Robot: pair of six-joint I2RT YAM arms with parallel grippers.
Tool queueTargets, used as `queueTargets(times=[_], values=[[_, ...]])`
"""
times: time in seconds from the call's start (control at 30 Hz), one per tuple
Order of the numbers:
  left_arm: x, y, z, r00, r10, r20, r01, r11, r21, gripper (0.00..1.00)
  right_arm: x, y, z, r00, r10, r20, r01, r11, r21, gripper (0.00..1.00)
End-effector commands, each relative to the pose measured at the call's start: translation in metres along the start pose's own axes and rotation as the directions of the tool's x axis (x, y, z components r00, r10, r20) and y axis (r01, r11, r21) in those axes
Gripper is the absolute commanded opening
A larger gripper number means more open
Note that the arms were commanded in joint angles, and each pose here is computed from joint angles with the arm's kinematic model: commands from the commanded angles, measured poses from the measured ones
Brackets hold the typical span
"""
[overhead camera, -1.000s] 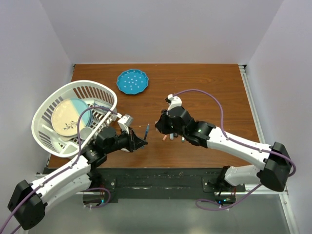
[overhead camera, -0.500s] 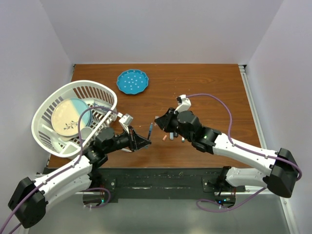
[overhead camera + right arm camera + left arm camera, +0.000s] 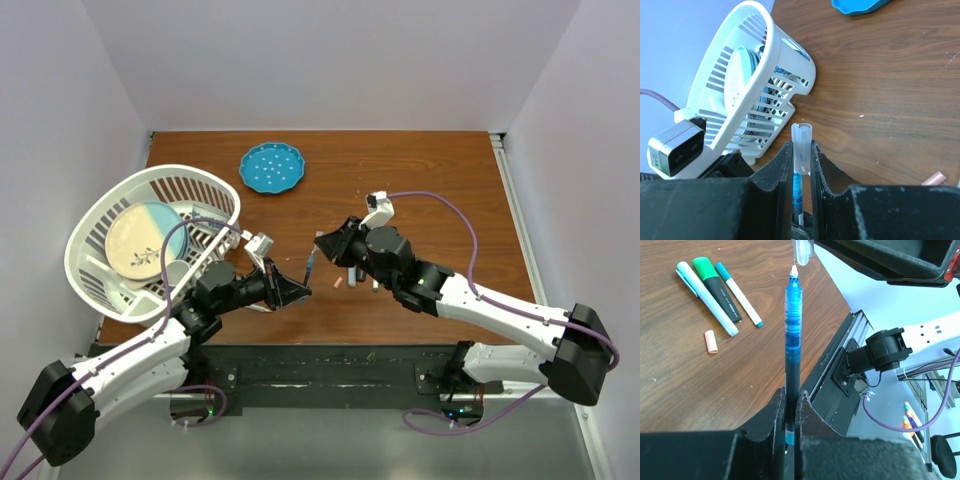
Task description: Insert the pens into the pen caps
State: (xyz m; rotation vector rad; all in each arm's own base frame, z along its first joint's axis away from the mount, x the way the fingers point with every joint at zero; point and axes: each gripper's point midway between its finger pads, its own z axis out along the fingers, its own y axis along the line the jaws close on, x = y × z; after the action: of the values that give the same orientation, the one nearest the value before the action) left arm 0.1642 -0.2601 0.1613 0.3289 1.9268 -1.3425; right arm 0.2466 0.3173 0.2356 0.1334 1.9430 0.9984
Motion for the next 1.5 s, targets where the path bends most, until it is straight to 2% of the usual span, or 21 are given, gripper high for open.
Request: queueTargets(times=[0.0, 0.67, 1.07, 1.47], values=[[-0.006, -0.008, 0.001, 1.000, 0.013, 0.025, -0.014, 0.999, 0.042, 0.00, -0.017, 0.015, -0.002, 0.997, 0.037, 0.062, -0.035, 0.998, -0.044, 0.00], [-0.008, -0.010, 0.001, 0.999, 0.013, 0.033, -0.014, 0.999, 0.048, 0.00, -0.008, 0.019, 0.003, 0.999, 0.018, 0.028, -0.016, 0.998, -0.056, 0.00], [-0.005, -0.008, 0.001, 1.000, 0.006, 0.026, -0.007, 0.999, 0.047, 0.00, -0.015, 0.023, 0.001, 0.999, 0.019, 0.051, -0.016, 0.998, -0.057, 0.00], [-0.024, -0.015, 0.006, 0.998, 0.029, 0.062, -0.031, 0.999, 0.042, 0.00, 0.005, 0.015, -0.001, 1.000, 0.015, 0.002, -0.015, 0.998, -0.055, 0.00]])
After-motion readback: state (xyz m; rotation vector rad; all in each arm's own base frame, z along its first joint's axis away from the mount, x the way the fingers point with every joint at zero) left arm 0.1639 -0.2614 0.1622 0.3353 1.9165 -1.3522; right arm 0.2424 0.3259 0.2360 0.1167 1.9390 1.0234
